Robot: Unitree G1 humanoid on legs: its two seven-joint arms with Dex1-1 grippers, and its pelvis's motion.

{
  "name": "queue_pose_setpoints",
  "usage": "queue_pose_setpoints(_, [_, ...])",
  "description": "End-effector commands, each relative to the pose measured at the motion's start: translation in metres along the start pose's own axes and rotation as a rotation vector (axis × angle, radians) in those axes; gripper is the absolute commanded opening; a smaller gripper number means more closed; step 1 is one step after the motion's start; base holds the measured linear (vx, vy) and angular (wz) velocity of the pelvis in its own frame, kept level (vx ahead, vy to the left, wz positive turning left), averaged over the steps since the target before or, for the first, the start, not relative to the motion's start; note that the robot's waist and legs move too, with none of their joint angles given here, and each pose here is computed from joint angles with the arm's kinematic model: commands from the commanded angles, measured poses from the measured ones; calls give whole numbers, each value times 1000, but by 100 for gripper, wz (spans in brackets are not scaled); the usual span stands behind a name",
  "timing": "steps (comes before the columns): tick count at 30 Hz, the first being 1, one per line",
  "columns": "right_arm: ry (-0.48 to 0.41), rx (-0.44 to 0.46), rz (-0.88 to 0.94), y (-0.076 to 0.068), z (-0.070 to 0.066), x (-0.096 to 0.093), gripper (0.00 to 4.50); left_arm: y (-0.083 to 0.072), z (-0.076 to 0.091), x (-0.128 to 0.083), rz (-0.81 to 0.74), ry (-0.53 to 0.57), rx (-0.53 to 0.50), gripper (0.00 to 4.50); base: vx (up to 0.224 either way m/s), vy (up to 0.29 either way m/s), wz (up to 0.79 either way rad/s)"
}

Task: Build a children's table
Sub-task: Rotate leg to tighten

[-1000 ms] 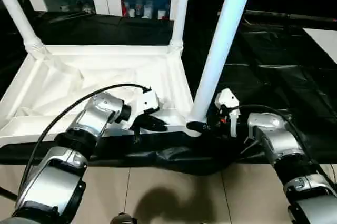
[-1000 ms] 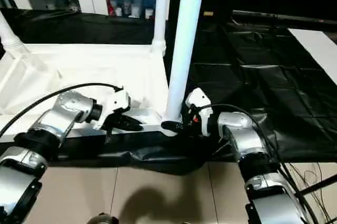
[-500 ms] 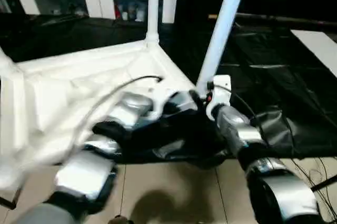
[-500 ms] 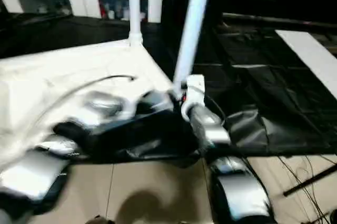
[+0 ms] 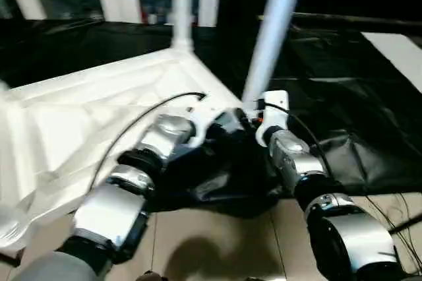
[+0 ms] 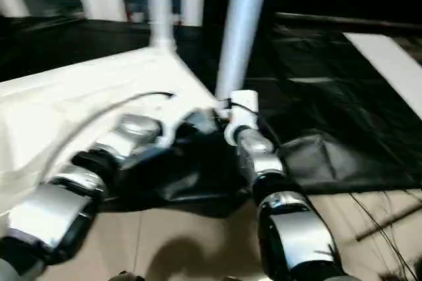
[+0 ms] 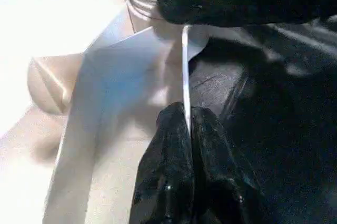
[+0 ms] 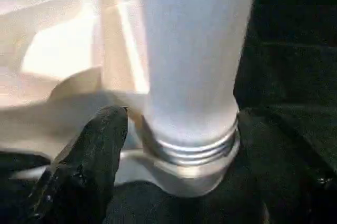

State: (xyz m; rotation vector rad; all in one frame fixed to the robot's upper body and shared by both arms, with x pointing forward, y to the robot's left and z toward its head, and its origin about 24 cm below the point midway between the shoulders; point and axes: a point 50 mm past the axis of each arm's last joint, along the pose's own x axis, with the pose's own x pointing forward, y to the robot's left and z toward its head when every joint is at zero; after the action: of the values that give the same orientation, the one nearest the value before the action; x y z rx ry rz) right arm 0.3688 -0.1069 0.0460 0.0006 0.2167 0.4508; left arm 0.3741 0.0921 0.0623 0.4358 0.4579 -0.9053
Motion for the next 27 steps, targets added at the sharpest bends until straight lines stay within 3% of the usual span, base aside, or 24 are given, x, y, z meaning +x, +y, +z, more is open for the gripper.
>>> queue_pose_setpoints(1, [23, -98, 141, -3, 6, -7, 392, -6, -1, -2, -104, -34, 60, 0, 0, 0, 0])
queue_pose_setpoints(4, [40, -143, 216, -9, 5, -15, 392, -9, -3, -5, -174, -48, 83, 0, 0, 0, 0])
queue_pose_setpoints(5, [71, -208, 366, -17, 0, -33, 392, -15, -8, -12, -309, -57, 133, 0, 0, 0, 0])
queue_pose_setpoints(8, [88, -231, 433, -19, -3, -41, 392, -17, -11, -15, -361, -52, 155, 0, 0, 0, 0])
queue_pose_setpoints(9, [144, -252, 546, -26, -11, -57, 392, -17, -17, -25, -454, -43, 157, 0, 0, 0, 0])
queue_pose_setpoints(12, [188, -268, 612, -30, -16, -66, 392, -18, -20, -32, -525, -41, 155, 0, 0, 0, 0])
queue_pose_setpoints(21, [191, -233, 694, -20, -12, -70, 392, -19, -29, -46, -585, -27, 161, 0, 0, 0, 0])
queue_pose_setpoints(27, [191, -196, 744, -17, -11, -72, 346, -19, -32, -51, -596, -25, 151, 0, 0, 0, 0])
